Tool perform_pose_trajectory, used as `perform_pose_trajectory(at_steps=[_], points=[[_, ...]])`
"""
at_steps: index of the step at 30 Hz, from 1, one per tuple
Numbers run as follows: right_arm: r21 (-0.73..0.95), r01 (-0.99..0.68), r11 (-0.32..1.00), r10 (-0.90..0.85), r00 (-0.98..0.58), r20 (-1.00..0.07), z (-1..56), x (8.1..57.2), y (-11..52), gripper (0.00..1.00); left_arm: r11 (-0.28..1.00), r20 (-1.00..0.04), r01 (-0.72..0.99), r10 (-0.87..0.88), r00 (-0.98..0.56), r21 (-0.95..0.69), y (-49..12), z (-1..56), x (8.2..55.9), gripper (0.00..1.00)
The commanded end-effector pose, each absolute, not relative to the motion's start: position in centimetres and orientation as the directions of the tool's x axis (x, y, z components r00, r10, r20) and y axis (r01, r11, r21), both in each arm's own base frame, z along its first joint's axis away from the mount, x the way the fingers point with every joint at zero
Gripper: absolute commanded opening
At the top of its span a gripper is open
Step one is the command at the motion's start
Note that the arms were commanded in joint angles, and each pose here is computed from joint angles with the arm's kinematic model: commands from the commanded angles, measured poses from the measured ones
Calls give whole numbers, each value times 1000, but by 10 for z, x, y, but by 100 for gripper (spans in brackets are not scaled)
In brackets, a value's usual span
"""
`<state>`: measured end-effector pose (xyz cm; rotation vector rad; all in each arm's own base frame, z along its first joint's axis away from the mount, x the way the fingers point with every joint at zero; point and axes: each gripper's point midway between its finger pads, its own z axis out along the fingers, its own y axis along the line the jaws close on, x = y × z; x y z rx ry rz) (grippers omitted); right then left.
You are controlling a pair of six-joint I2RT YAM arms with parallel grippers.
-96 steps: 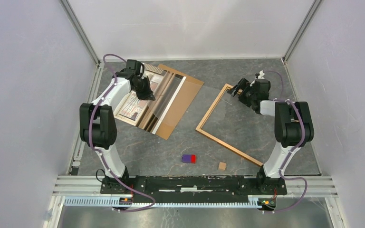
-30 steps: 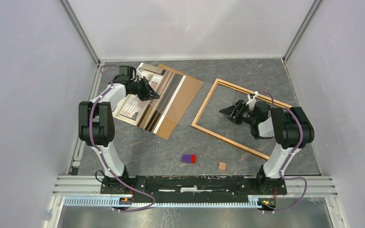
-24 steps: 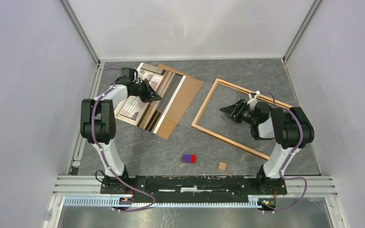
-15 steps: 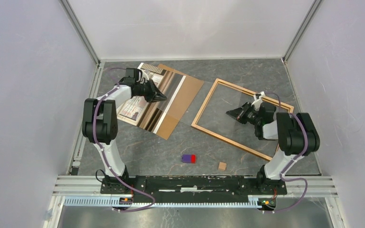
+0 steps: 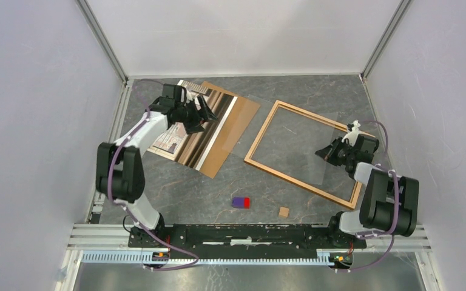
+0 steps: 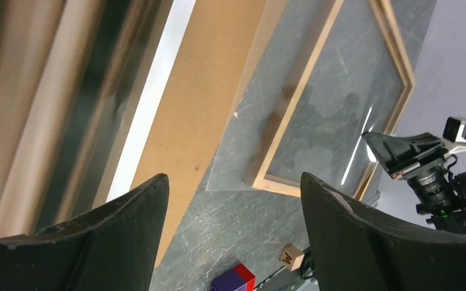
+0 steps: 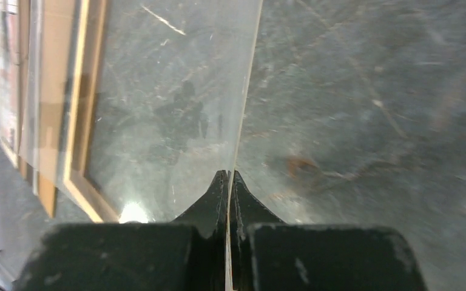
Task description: Put the photo into the frame
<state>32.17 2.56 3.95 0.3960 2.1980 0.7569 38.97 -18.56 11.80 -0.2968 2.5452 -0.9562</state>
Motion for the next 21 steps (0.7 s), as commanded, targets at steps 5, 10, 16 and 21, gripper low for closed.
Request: perform_pose_trajectory(at_steps=[5, 10, 16, 21], points=[[463, 94, 881, 393, -689, -609, 30, 292, -18, 0, 772, -559, 236, -180, -809, -590, -225, 211, 358, 85], [443, 108, 890, 388, -690, -612, 29, 283, -26, 0, 702, -551, 320, -123, -825, -636, -252, 226, 336, 85], [414, 95, 905, 363, -679, -638, 36, 282, -37, 0, 668, -523, 333, -99, -847, -665, -261, 222, 331, 85], [427, 100, 899, 383, -653, -653, 50, 285, -38, 0, 670, -518, 330, -97, -850, -665, -262, 218, 332, 85]])
